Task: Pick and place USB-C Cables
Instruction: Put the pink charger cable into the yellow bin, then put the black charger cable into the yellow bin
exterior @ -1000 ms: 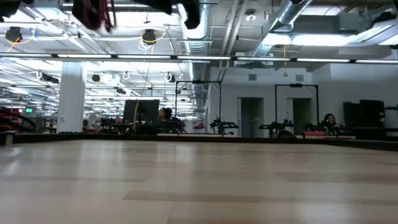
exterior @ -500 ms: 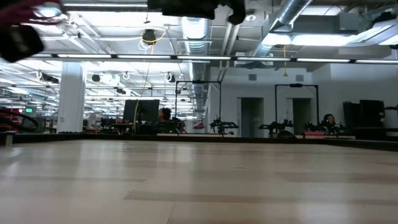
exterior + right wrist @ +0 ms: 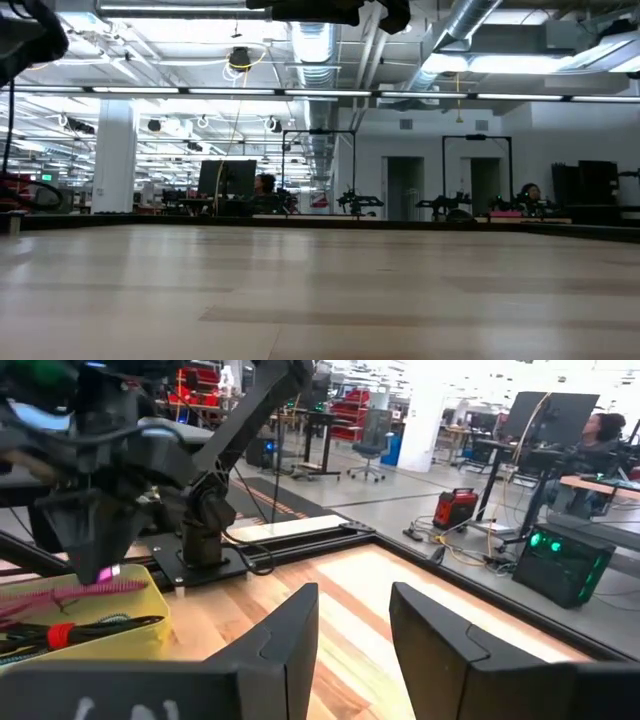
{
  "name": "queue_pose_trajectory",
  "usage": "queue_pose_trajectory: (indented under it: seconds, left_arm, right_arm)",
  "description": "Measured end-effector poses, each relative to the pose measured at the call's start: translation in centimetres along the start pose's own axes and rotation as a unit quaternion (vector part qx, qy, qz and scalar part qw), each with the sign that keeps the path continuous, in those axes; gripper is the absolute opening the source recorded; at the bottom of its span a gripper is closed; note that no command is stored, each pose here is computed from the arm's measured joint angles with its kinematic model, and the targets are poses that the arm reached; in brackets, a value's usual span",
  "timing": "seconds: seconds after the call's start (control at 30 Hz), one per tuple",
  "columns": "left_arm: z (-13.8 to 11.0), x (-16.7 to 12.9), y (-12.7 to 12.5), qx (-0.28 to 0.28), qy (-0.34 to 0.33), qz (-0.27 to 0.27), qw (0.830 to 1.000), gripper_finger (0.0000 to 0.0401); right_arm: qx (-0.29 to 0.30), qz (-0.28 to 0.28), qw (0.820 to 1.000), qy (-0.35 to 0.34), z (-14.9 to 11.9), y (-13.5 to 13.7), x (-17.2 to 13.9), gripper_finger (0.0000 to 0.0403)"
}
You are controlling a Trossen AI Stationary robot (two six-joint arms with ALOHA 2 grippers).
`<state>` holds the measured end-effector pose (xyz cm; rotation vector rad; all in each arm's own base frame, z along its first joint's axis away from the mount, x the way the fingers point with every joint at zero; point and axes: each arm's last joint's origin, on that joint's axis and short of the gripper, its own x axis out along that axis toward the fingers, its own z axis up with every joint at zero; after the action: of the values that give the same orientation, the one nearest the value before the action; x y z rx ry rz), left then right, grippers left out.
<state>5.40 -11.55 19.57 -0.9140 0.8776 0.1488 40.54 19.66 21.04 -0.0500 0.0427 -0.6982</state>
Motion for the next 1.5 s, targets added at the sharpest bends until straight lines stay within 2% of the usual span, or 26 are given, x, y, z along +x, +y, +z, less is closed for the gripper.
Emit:
queue_pose_trajectory:
  seconds: [0.2, 0.53, 0.67, 0.8, 0.87, 0.93, 1.03, 1.1, 1.17, 1.23, 1.3, 1.37, 1.5]
  left_arm:
    - [-0.9, 0.7, 0.0, -0.01, 0.008, 0.023, 1.0, 0.0042]
    - [-0.9, 0.5, 0.0, -0.008, 0.023, 0.026, 0.999, 0.0151]
    - [-0.2, -0.3, -0.1, 0.013, 0.015, -0.008, 1.0, 0.0181]
    - [1.1, -2.0, -1.2, 0.054, -0.057, -0.073, 0.994, 0.0188]
    - [1.8, -3.0, -1.9, 0.092, -0.104, -0.095, 0.986, 0.0188]
    - [2.3, -3.8, -2.6, 0.135, -0.143, -0.105, 0.975, 0.0184]
    - [2.6, -4.2, -3.4, 0.194, -0.18, -0.107, 0.958, 0.0177]
    - [2.4, -4.1, -3.9, 0.22, -0.209, -0.112, 0.946, 0.0174]
    - [2.1, -3.7, -4.3, 0.25, -0.235, -0.105, 0.933, 0.0174]
    - [2.0, -3.3, -4.6, 0.275, -0.251, -0.092, 0.924, 0.0174]
    - [1.9, -2.8, -4.8, 0.293, -0.261, -0.074, 0.917, 0.0173]
    - [1.9, -2.3, -4.9, 0.307, -0.271, -0.054, 0.911, 0.0173]
    - [1.9, -1.2, -5.1, 0.34, -0.275, -0.016, 0.899, 0.0173]
  right_arm:
    - [0.002, -0.001, 1.0, 0.0, 0.0, 0.0, 0.0, 0.0162]
    - [-0.009, -0.007, 1.0, 0.003, -0.2, -0.1, 0.0, 0.0201]
    - [-0.028, -0.067, 0.997, 0.008, -0.4, -0.2, -0.5, 0.0211]
    - [-0.028, -0.103, 0.994, 0.006, -0.3, -0.3, -1.2, 0.021]
    - [-0.03, -0.098, 0.995, 0.006, 0.0, -0.3, -1.4, 0.0206]
    - [-0.019, -0.069, 0.997, 0.007, 0.3, -0.2, -1.4, 0.02]
    - [0.009, 0.036, 0.999, 0.037, -0.7, 0.1, -0.7, 0.0187]
    - [0.041, 0.136, 0.985, 0.102, -1.9, 0.0, 0.3, 0.0178]
    - [0.072, 0.185, 0.959, 0.2, -3.5, -0.6, 1.2, 0.0168]
    - [0.098, 0.176, 0.93, 0.308, -5.2, -1.7, 1.4, 0.0159]
    - [0.109, 0.133, 0.906, 0.387, -6.4, -2.7, 0.8, 0.015]
    - [0.108, 0.099, 0.888, 0.437, -6.7, -3.3, -0.7, 0.0142]
    - [0.107, 0.056, 0.861, 0.494, -5.0, -4.5, -4.7, 0.0132]
